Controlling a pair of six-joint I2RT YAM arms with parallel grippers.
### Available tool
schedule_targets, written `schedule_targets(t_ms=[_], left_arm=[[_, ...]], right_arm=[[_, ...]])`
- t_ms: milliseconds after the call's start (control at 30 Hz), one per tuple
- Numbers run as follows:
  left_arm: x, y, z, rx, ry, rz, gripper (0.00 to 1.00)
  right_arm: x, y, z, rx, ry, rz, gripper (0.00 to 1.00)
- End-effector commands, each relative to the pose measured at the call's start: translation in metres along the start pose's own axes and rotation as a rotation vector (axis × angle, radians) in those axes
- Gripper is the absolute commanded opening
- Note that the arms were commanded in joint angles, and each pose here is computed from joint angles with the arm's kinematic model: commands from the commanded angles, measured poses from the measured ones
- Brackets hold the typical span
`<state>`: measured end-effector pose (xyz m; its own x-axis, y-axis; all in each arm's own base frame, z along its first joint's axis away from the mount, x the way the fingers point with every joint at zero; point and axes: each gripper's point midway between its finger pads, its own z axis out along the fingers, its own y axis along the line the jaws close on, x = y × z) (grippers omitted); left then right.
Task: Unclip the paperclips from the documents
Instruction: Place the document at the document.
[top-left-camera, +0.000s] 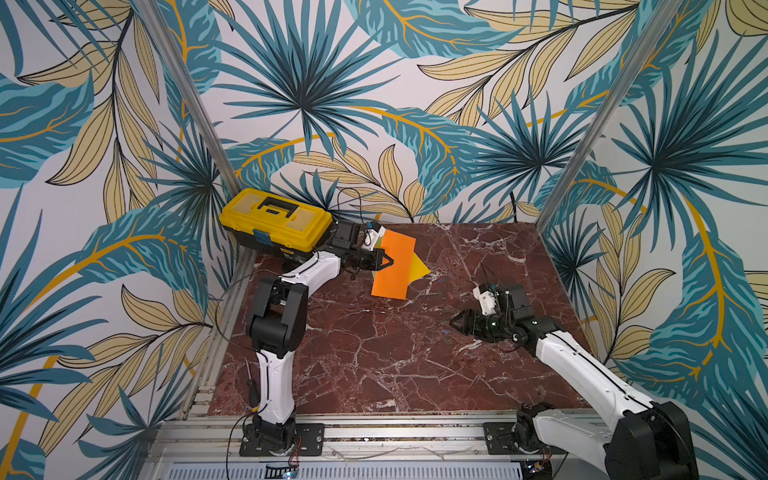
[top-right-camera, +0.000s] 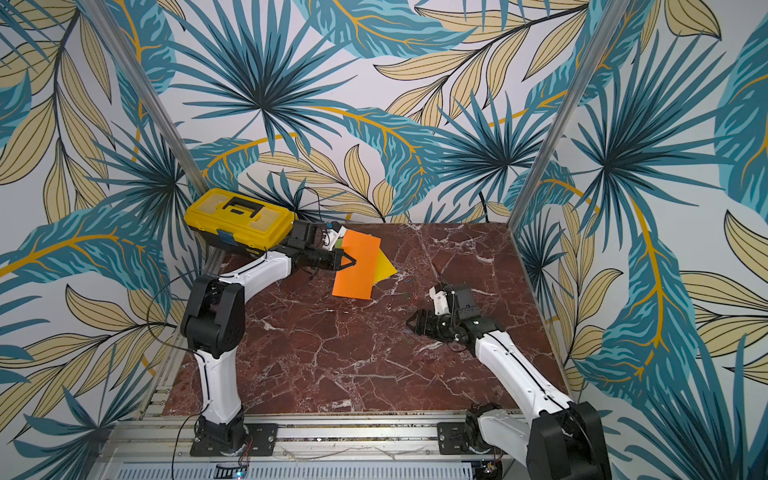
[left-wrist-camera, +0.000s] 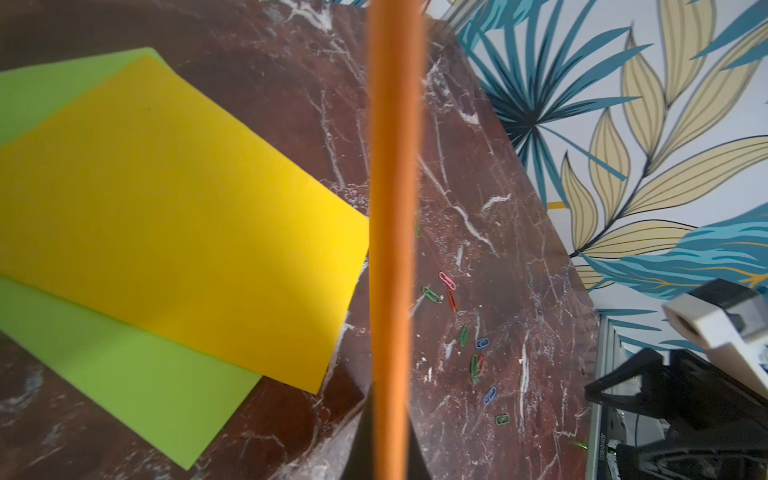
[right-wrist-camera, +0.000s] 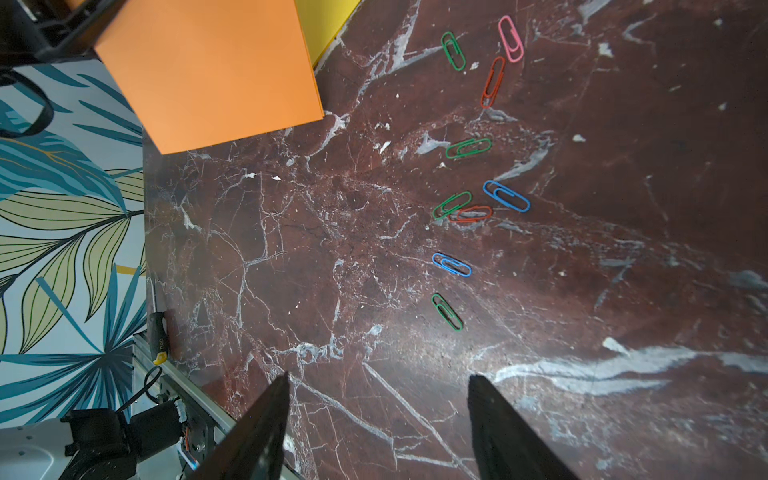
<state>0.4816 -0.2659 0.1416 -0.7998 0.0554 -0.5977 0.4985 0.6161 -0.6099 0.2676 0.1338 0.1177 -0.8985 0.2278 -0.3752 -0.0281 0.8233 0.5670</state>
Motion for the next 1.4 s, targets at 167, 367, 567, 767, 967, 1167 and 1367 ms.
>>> schedule_targets(t_ms=[167, 367, 567, 767, 967, 1167, 1367], left_arm=[[-0.005, 0.058, 0.016, -0.146, 0.054, -0.103, 0.0], [0.004, 0.087, 0.016, -0.231, 0.063, -0.158, 0.0], [0.015, 0.099, 0.014, -0.286, 0.078, -0.167, 0.04], [0.03, 0.109, 0.005, -0.359, 0.094, -0.179, 0.3], [0.034, 0.114, -0.014, -0.463, 0.077, -0.168, 0.55], [0.025, 0.109, -0.038, -0.53, 0.01, -0.118, 0.71], [0.018, 0.093, -0.058, -0.543, -0.062, -0.06, 0.79]], right_arm=[[0.003, 0.005, -0.008, -0.009, 0.004, -0.024, 0.69], [0.004, 0.005, -0.009, -0.007, 0.002, -0.024, 0.69], [0.003, 0.005, -0.007, -0.01, 0.004, -0.029, 0.69], [0.004, 0.004, -0.006, -0.011, 0.006, -0.03, 0.69], [0.005, 0.004, -0.005, -0.011, 0.005, -0.033, 0.7], [0.002, 0.004, -0.005, -0.008, -0.002, -0.046, 0.7], [-0.006, 0.002, -0.005, 0.015, -0.022, -0.078, 0.7]])
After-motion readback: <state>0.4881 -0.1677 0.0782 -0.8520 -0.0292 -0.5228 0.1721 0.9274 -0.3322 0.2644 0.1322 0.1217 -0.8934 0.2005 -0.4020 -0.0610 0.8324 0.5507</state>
